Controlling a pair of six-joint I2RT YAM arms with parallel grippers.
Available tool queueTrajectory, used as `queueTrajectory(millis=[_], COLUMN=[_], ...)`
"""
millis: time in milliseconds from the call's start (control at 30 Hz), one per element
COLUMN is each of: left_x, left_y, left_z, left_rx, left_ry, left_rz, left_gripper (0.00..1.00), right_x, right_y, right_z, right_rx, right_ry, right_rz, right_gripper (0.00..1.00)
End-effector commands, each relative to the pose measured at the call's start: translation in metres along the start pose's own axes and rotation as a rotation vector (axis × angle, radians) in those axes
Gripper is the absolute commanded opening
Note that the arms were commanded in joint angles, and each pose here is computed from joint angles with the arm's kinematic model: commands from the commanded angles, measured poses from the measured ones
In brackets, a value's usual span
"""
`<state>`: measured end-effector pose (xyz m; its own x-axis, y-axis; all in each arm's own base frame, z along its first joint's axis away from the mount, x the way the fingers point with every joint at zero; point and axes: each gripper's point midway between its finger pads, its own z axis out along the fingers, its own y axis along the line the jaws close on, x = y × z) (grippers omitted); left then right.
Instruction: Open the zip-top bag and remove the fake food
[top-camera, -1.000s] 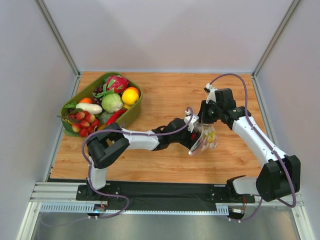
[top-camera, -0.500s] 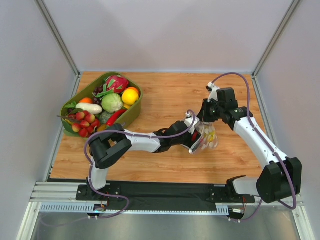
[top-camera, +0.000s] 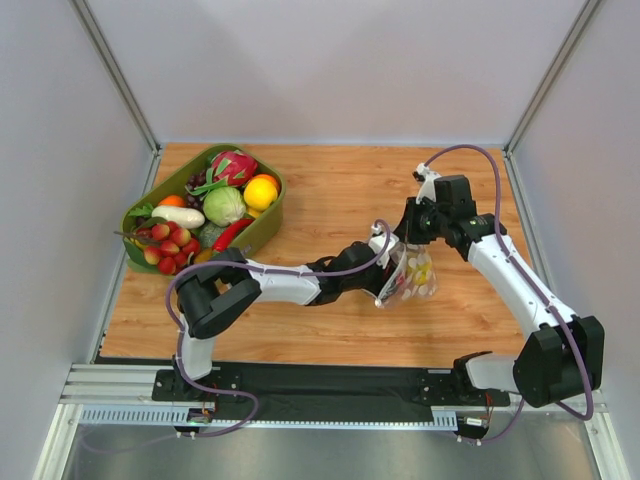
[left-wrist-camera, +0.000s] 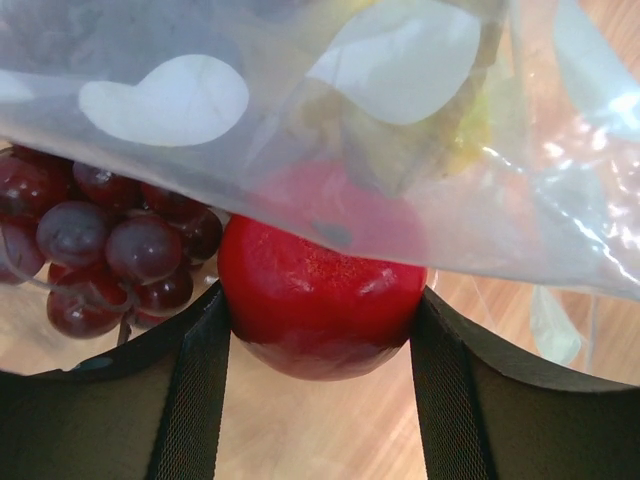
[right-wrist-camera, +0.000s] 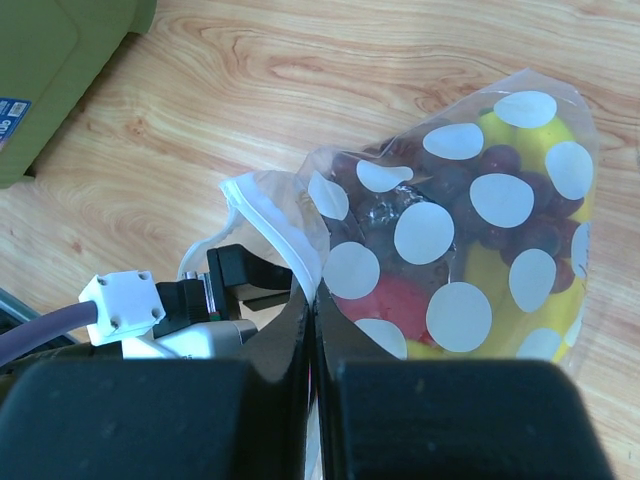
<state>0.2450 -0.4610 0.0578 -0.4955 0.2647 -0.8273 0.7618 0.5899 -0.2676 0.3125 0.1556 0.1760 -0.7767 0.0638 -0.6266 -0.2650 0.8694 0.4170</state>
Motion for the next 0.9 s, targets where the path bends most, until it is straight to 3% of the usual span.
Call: queueTrajectory(millis=[0,433,867], left_x=[-0.036,-0.050,-0.054], left_y=[-0.009,-0.011,0.035], left_z=[-0.025,-0.078,-0.104], left_rx=[-0.003,-0.017,-0.157], left_ry=[-0.092,-0.112,-0.122], left_rz=[0.012,-0.019,-0.036], left_gripper=[0.06,0.01,0.00], right_x=[-0.011,-0.008,-0.010], right_y=[0.013,0.006,0.006], right_z=[-0.009,-0.006,-0.010], right_rx=[-0.043,-0.022,-0.020], right_ry=[-0.041,-0.033,-0.045], right_rz=[-0.017,-0.011,-0.017], right_gripper=[0.00,0.00,0.00])
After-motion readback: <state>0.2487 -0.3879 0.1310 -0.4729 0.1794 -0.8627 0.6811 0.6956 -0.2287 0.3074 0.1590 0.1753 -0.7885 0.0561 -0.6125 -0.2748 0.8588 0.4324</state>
